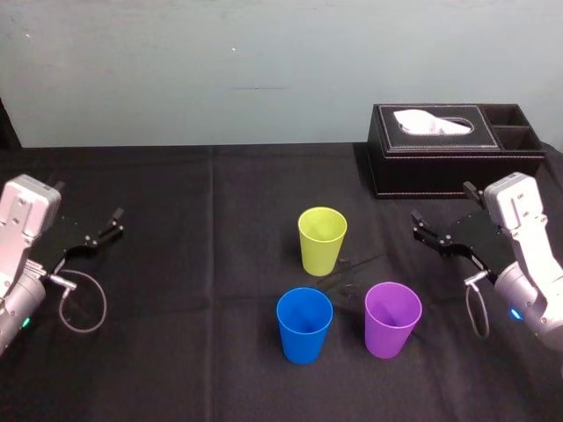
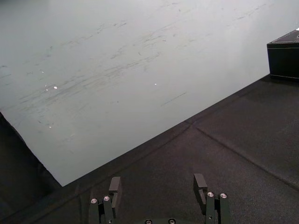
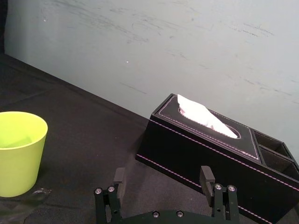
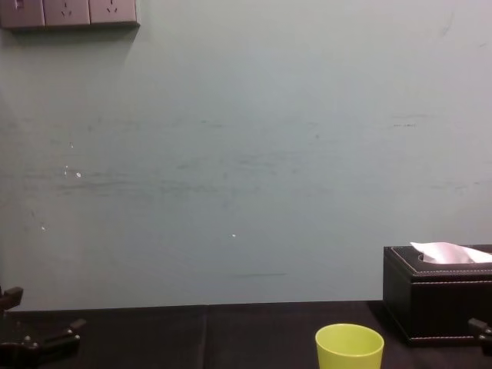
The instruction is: Stack the three plastic cups sequentially using one hand.
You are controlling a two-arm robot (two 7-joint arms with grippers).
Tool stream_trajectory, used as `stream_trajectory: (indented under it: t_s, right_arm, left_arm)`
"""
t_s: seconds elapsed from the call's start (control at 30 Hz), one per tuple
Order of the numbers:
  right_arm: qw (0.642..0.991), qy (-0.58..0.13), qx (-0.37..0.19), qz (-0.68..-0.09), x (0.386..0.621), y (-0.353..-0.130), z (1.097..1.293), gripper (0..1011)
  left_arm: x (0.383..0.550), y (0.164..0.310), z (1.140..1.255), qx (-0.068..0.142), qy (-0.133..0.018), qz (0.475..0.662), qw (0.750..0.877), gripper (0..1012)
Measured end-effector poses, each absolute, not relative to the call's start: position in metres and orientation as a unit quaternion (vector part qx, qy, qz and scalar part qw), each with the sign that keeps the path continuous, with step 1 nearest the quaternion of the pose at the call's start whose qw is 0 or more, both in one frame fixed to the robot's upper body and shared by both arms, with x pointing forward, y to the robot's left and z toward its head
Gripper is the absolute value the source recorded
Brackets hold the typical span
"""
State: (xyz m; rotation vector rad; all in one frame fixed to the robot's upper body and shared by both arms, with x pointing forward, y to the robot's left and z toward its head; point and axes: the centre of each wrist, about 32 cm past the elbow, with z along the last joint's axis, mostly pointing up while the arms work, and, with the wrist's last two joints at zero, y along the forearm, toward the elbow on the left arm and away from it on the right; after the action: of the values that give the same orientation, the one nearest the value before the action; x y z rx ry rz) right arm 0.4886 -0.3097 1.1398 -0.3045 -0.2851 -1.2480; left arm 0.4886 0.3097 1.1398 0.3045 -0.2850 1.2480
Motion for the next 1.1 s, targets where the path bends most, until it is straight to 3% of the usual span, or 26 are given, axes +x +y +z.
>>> stream_trajectory:
  t_s: [1.1]
  right_arm:
    - [0.791,-0.132,-0.142,-0.580,0.4886,-0.3097,1.1398,1003]
  left_arm:
    - [0.4886,0.3097,1.1398,0.141,-0.132,0.580,0.791,1011]
